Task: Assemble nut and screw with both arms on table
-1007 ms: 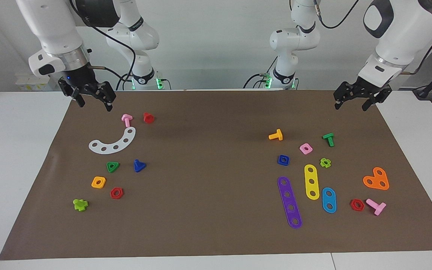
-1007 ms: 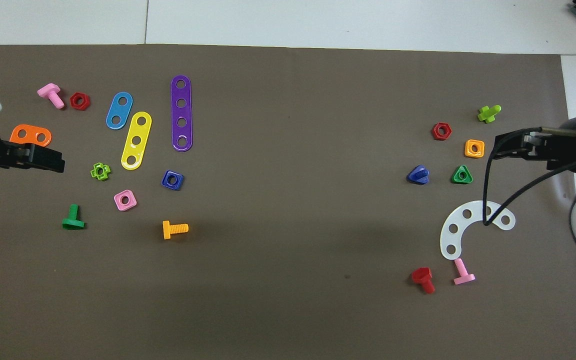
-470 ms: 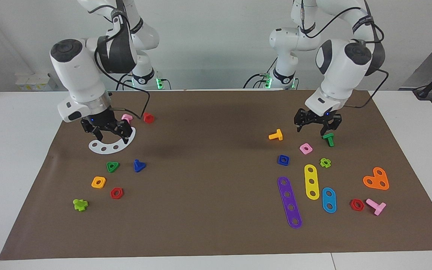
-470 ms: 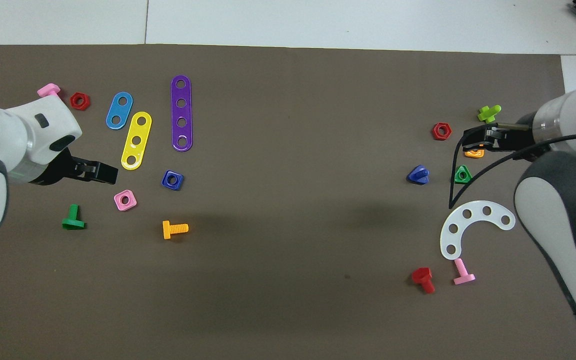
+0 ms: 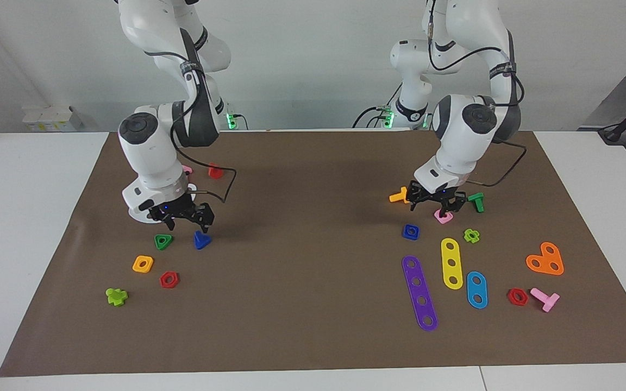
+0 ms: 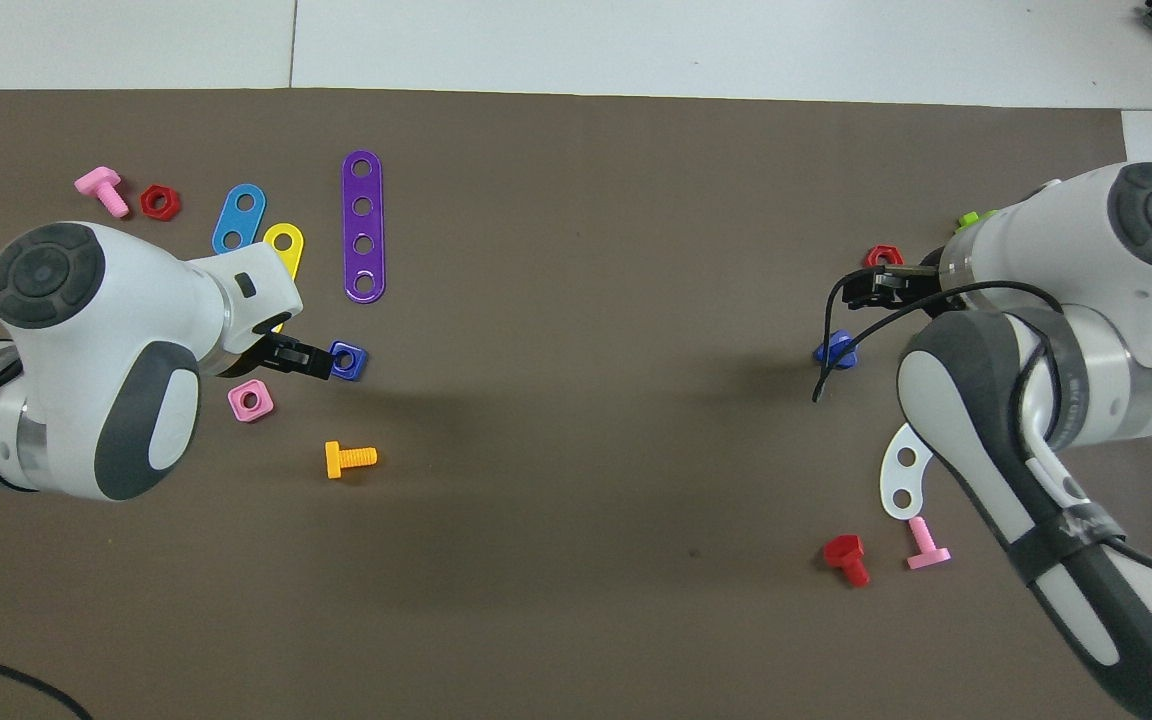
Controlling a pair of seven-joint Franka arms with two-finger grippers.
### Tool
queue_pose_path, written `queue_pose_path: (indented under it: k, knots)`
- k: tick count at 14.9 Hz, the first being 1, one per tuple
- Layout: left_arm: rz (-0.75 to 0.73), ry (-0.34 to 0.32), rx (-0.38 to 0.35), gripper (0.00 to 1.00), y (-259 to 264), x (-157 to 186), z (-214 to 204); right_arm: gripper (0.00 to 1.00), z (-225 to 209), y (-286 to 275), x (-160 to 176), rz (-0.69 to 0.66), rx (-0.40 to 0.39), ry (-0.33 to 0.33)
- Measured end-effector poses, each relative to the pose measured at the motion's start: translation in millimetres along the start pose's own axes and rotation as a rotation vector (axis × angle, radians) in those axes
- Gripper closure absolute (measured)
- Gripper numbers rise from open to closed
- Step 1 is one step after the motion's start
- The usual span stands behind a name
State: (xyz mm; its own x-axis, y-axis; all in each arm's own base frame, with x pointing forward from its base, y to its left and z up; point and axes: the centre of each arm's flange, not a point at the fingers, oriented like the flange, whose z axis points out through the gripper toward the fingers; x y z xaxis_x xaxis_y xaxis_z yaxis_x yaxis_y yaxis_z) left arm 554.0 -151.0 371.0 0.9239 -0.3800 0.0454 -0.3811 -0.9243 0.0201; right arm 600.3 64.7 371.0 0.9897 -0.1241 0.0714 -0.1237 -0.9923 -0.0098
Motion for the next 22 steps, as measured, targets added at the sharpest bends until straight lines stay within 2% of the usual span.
queue_pose_path:
  k: [4, 8, 10, 11, 12, 13, 16, 17, 18, 19, 20, 22]
  knots:
    - [0.041, 0.017, -0.001, 0.15, 10.3, 7.6, 35.3, 0.07, 40.4, -6.2, -6.0, -0.012, 0.009, 0.020]
    - [0.095, 0.011, -0.001, 0.17, 4.9, 9.5, 59.0, 0.11, 66.5, -3.9, -13.8, -0.012, 0.008, 0.012]
    - [0.104, 0.007, -0.003, 0.18, 5.7, 10.0, 67.3, 0.25, 67.7, -3.6, -14.6, -0.012, 0.007, 0.010]
    - [0.106, 0.006, -0.004, 0.19, 5.7, 10.2, 70.3, 0.26, 67.7, -3.6, -14.6, -0.012, 0.007, 0.010]
    - [0.108, 0.003, -0.004, 0.19, 5.7, 10.1, 72.5, 0.35, 67.7, -3.6, -14.6, -0.012, 0.007, 0.010]
    - [0.115, 0.001, -0.005, 0.24, 5.7, 9.9, 74.0, 0.48, 67.6, -3.6, -14.5, -0.012, 0.007, 0.010]
    - [0.135, -0.005, -0.006, 0.26, 5.7, 8.2, 76.8, 0.80, 65.6, -3.5, -13.6, -0.011, 0.008, 0.015]
    - [0.140, -0.007, -0.006, 0.26, 5.8, 7.5, 77.7, 0.81, 63.7, -3.7, -13.0, -0.011, 0.009, 0.018]
    - [0.144, -0.010, -0.007, 0.31, 5.7, 6.3, 79.0, 0.81, 61.1, -4.0, -12.2, -0.008, 0.010, 0.023]
    - [0.147, -0.011, -0.006, 0.42, 5.1, 5.7, 79.4, 0.81, 57.3, -6.1, -11.3, -0.001, 0.012, 0.030]
    - [0.148, -0.011, -0.006, 0.42, 4.8, 5.6, 79.4, 0.81, 52.5, -13.9, -10.8, 0.015, 0.016, 0.040]
    - [0.146, -0.013, -0.006, 0.53, 3.2, 5.0, 77.4, 0.81, 43.5, -43.9, -12.9, 0.060, 0.029, 0.057]
